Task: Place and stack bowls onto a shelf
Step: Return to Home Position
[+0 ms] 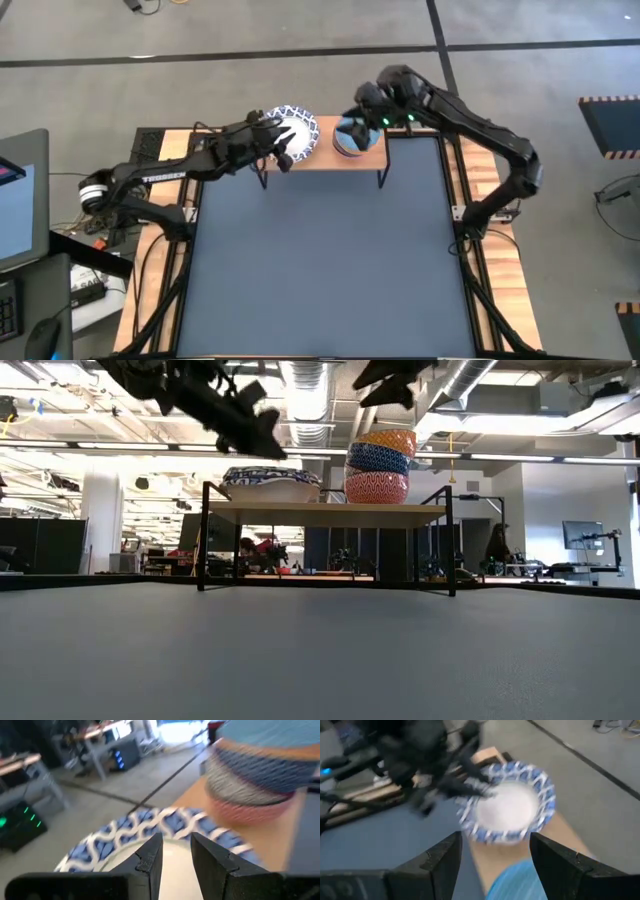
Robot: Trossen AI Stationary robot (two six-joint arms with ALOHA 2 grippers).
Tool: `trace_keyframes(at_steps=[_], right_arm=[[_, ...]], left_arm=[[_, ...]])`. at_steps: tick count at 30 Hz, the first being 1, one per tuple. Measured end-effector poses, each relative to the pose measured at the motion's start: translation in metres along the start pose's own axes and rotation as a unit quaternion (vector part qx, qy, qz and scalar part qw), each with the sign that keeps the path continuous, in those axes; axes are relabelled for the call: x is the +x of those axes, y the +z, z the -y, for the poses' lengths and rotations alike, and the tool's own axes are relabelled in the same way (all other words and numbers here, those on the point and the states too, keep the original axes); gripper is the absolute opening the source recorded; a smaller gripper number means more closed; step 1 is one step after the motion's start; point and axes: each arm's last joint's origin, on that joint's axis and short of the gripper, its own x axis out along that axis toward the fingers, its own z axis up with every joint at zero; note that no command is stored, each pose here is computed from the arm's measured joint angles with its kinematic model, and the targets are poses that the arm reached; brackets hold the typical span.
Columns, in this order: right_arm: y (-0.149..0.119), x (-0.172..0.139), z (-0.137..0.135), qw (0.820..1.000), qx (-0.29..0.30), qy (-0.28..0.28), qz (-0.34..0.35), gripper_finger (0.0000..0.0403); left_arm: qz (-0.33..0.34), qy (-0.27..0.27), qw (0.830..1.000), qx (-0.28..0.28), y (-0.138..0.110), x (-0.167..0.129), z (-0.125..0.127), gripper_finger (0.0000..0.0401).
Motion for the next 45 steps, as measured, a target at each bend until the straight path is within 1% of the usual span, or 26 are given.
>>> trace_keyframes(at_steps=[4, 8, 9, 13, 18, 20, 22, 24, 26, 29, 31, 34, 35, 36, 38, 41, 43, 45], right_arm=[[-0.025, -0.022, -0.017, 1.000, -0.003, 0.000, -0.002, 0.0260], [-0.051, -0.043, -0.033, 1.000, 0.000, -0.009, 0.009, 0.0260], [-0.057, -0.048, -0.037, 1.000, 0.001, -0.011, 0.013, 0.0260], [-0.086, -0.070, -0.055, 0.999, -0.007, -0.015, 0.043, 0.0260], [-0.127, -0.091, -0.073, 0.995, -0.012, -0.018, 0.097, 0.0260], [-0.146, -0.097, -0.078, 0.993, -0.019, -0.008, 0.113, 0.0259], [-0.165, -0.100, -0.081, 0.992, -0.029, 0.011, 0.122, 0.0254], [-0.184, -0.098, -0.085, 0.990, -0.038, 0.035, 0.128, 0.0241], [-0.202, -0.092, -0.090, 0.988, -0.041, 0.061, 0.137, 0.0218], [-0.224, -0.084, -0.099, 0.981, -0.040, 0.106, 0.159, 0.0166], [-0.235, -0.081, -0.105, 0.976, -0.037, 0.130, 0.170, 0.0122], [-0.246, -0.080, -0.112, 0.972, -0.043, 0.136, 0.186, 0.0054], [-0.248, -0.081, -0.114, 0.971, -0.050, 0.134, 0.192, 0.0032], [-0.250, -0.082, -0.116, 0.970, -0.059, 0.128, 0.197, 0.0020], [-0.251, -0.088, -0.117, 0.968, -0.072, 0.117, 0.210, 0.0018], [-0.251, -0.100, -0.114, 0.965, -0.069, 0.114, 0.225, 0.0037], [-0.256, -0.103, -0.110, 0.965, -0.071, 0.111, 0.228, 0.0045], [-0.263, -0.104, -0.105, 0.964, -0.073, 0.110, 0.229, 0.0042]], left_arm=[[-0.040, 0.025, 0.999, -0.022, -0.016, 0.014, -0.010, 0.0091], [-0.084, 0.039, 0.995, -0.034, -0.027, 0.016, -0.019, 0.0091], [-0.086, 0.038, 0.995, -0.034, -0.027, 0.016, -0.020, 0.0091], [-0.055, 0.000, 0.998, -0.045, -0.013, 0.004, -0.017, 0.0091], [0.000, -0.055, 0.997, -0.048, 0.011, -0.025, -0.003, 0.0091], [0.024, -0.078, 0.995, -0.048, 0.014, -0.038, 0.007, 0.0091], [0.040, -0.106, 0.992, -0.048, 0.011, -0.051, 0.020, 0.0091], [0.062, -0.133, 0.988, -0.055, 0.004, -0.063, 0.036, 0.0091], [0.083, -0.160, 0.982, -0.061, -0.007, -0.075, 0.053, 0.0091], [0.098, -0.194, 0.974, -0.060, -0.025, -0.095, 0.078, 0.0091], [0.093, -0.197, 0.975, -0.047, -0.032, -0.108, 0.089, 0.0091], [0.084, -0.178, 0.980, -0.033, -0.032, -0.126, 0.094, 0.0088], [0.082, -0.180, 0.980, -0.028, -0.030, -0.130, 0.093, 0.0084], [0.087, -0.187, 0.978, -0.030, -0.027, -0.134, 0.090, 0.0078], [0.108, -0.212, 0.970, -0.048, -0.018, -0.143, 0.081, 0.0062], [0.132, -0.245, 0.959, -0.060, -0.011, -0.156, 0.066, 0.0028], [0.140, -0.255, 0.955, -0.058, -0.012, -0.162, 0.060, 0.0008], [0.139, -0.260, 0.954, -0.057, -0.022, -0.165, 0.057, 0.0005]])
